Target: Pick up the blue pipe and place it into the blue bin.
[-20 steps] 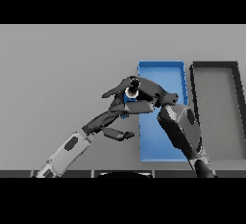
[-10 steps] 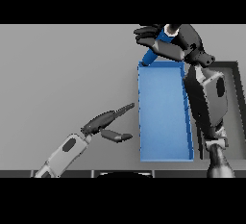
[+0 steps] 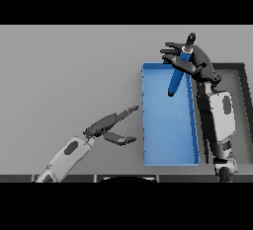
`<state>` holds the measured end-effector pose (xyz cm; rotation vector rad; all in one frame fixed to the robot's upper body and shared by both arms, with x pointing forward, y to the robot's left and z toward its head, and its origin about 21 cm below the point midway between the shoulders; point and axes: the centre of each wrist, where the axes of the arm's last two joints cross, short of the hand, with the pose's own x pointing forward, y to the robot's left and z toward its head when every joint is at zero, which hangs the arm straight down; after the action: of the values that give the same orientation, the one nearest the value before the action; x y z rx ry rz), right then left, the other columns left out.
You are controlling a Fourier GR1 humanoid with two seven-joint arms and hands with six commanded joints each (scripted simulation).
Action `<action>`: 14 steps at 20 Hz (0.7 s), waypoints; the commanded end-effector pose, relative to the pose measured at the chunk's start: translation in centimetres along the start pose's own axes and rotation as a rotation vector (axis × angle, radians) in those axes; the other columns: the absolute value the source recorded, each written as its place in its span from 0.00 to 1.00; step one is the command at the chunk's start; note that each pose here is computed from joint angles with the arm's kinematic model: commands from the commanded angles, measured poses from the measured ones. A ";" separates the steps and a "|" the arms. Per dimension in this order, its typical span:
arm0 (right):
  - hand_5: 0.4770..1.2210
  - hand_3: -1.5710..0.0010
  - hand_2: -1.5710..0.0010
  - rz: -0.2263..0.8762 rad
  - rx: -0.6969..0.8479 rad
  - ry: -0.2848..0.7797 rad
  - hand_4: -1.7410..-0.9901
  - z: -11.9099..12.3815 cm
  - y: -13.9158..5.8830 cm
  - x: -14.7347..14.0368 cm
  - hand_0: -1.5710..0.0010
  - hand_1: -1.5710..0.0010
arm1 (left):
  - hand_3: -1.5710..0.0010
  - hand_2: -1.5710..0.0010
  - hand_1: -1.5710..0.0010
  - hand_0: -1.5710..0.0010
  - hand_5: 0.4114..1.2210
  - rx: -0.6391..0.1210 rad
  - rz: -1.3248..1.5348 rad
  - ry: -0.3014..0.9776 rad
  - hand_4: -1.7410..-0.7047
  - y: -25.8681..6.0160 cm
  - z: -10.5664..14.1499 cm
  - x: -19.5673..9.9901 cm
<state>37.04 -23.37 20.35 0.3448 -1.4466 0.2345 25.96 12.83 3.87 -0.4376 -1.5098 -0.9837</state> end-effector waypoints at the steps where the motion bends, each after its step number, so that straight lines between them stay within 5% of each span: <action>1: 0.86 0.00 0.00 -0.010 -0.030 0.039 0.00 0.3 -0.5 -1.3 0.00 0.00 | 1.00 1.00 1.00 1.00 0.07 0.004 0.002 -0.013 0.82 0.2 0.3 0.1; 4: 0.87 0.00 0.00 -0.023 -0.073 0.191 0.00 0.8 -1.4 -4.9 0.00 0.00 | 1.00 1.00 1.00 1.00 0.06 0.007 -0.010 -0.017 0.83 0.1 -0.1 0.3; 8: 0.86 0.00 0.00 0.004 -0.090 0.370 0.20 1.7 -1.5 -9.1 0.00 0.00 | 1.00 1.00 1.00 1.00 0.06 0.009 -0.001 -0.005 0.83 0.0 0.0 0.1; 9: 0.85 0.15 0.00 0.008 -0.098 0.423 0.19 1.7 -1.8 -9.8 0.00 0.00 | 1.00 1.00 1.00 1.00 0.06 0.011 -0.002 -0.006 0.83 -0.1 0.1 0.1; 10: 0.88 0.29 0.11 0.001 -0.116 0.482 0.26 1.8 -1.7 -10.7 0.00 0.07 | 1.00 1.00 1.00 1.00 0.05 0.013 -0.002 0.001 0.83 0.2 0.1 0.1; 12: 0.92 0.54 0.43 -0.030 -0.126 0.579 0.38 1.5 -1.6 -11.4 0.33 0.41 | 1.00 1.00 1.00 1.00 0.05 0.014 0.002 0.005 0.83 -0.1 0.3 0.0; 14: 0.91 0.71 0.64 -0.040 -0.130 0.632 0.54 1.3 -1.1 -11.9 0.57 0.62 | 1.00 1.00 1.00 1.00 0.05 0.012 0.000 -0.003 0.82 -0.1 0.2 0.2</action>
<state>34.89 -24.28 8.56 0.1695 -0.8254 0.1955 25.68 12.89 4.07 -0.4303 -1.5179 -0.9737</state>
